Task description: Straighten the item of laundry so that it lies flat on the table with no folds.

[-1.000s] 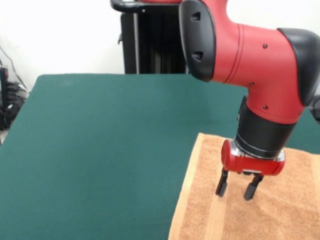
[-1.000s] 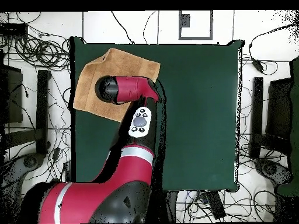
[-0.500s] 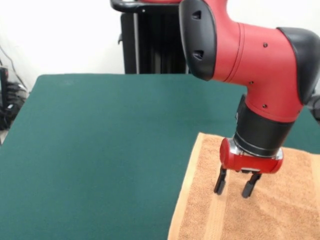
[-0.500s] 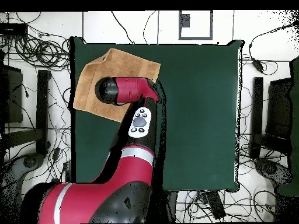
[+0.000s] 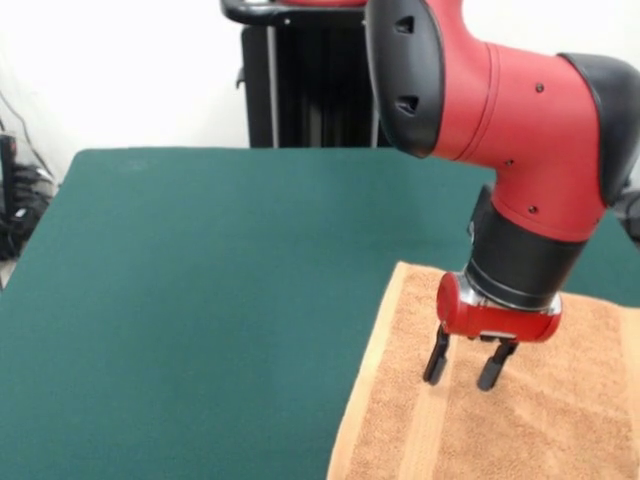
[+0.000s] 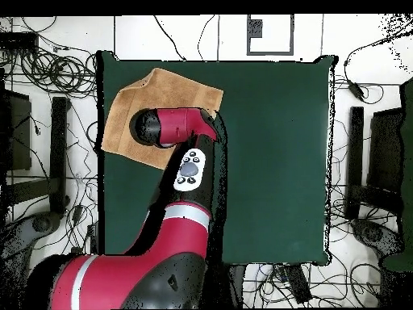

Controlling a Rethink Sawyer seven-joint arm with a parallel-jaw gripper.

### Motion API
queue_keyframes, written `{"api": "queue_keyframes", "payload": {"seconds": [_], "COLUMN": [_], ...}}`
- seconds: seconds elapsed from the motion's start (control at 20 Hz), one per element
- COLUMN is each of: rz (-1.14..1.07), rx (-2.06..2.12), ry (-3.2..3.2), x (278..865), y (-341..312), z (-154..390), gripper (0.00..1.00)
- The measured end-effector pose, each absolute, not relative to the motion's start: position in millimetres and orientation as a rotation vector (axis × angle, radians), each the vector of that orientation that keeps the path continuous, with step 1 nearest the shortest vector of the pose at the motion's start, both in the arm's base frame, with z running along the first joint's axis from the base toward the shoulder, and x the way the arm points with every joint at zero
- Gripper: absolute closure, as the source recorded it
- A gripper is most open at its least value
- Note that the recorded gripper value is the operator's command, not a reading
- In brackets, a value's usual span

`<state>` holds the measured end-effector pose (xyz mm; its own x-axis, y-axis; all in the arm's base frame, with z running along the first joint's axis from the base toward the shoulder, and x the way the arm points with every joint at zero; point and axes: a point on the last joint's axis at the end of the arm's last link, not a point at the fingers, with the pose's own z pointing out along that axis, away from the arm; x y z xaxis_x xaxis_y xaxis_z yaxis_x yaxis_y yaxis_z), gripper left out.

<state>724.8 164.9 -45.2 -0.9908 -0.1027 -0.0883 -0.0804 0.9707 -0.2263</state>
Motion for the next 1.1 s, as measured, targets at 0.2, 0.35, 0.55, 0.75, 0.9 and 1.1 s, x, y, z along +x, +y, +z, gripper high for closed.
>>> {"api": "queue_keyframes", "payload": {"seconds": [0.2,0.35,0.55,0.75,0.9,1.1], "rz": [-0.359,-0.375,-0.408,-0.442,-0.477,-0.508], "rx": [-0.161,-0.170,-0.188,-0.209,-0.233,-0.261], "ry": [3.028,3.046,3.086,3.124,3.150,3.157], "x": [722.0,718.7,711.2,703.8,696.0,688.8], "y": [163.5,161.7,157.8,154.0,149.9,144.8], "z": [-45.3,-45.1,-44.9,-44.8,-45.3,-45.7], "gripper": [0.00,0.00,0.00,0.00,0.00,0.00]}}
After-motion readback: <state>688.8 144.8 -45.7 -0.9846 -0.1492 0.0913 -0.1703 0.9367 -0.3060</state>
